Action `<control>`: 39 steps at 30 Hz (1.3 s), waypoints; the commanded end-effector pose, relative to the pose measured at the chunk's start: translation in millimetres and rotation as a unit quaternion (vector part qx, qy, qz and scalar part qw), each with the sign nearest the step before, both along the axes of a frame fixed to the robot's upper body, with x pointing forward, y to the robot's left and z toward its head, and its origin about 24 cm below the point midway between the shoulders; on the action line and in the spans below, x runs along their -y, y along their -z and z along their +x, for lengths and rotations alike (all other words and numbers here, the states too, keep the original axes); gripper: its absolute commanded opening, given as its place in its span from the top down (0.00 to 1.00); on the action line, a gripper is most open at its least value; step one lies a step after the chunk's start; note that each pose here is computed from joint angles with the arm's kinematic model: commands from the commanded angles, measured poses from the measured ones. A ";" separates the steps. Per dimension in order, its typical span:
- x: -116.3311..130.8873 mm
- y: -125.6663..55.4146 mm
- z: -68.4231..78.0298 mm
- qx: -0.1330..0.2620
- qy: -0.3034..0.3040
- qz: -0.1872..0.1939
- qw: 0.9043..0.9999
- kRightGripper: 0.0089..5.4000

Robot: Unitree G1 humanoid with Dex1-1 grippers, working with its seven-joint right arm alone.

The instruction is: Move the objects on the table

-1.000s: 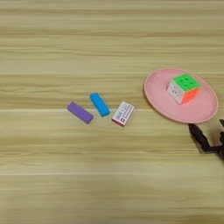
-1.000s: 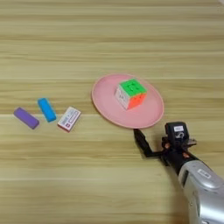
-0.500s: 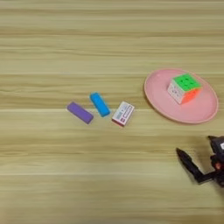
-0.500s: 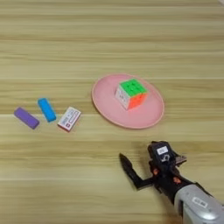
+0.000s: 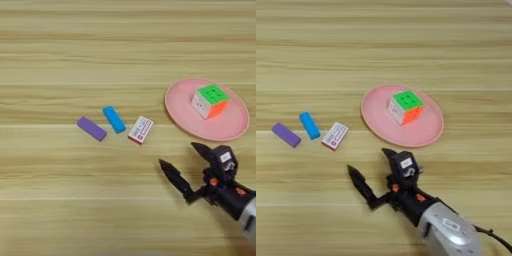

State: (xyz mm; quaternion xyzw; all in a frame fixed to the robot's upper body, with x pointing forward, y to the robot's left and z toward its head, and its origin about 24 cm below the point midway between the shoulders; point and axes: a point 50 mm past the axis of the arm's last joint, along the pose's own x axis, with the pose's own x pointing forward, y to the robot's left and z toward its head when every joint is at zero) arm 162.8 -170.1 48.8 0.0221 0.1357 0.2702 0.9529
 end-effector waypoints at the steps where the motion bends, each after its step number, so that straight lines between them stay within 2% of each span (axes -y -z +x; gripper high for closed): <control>1: -10.5 -6.0 16.3 0.037 0.004 -0.021 0.999 0.00; 5: -22.5 -0.1 22.5 0.032 -0.003 -0.016 0.999 0.00; 12: -31.4 11.9 38.8 0.027 0.031 -0.018 0.999 0.00; 21: -38.6 24.9 50.2 0.022 0.050 -0.041 0.998 0.00; 33: -63.8 38.9 62.9 0.007 0.021 -0.027 0.999 0.00; 39: -58.8 45.1 72.1 0.005 0.061 -0.030 0.998 0.00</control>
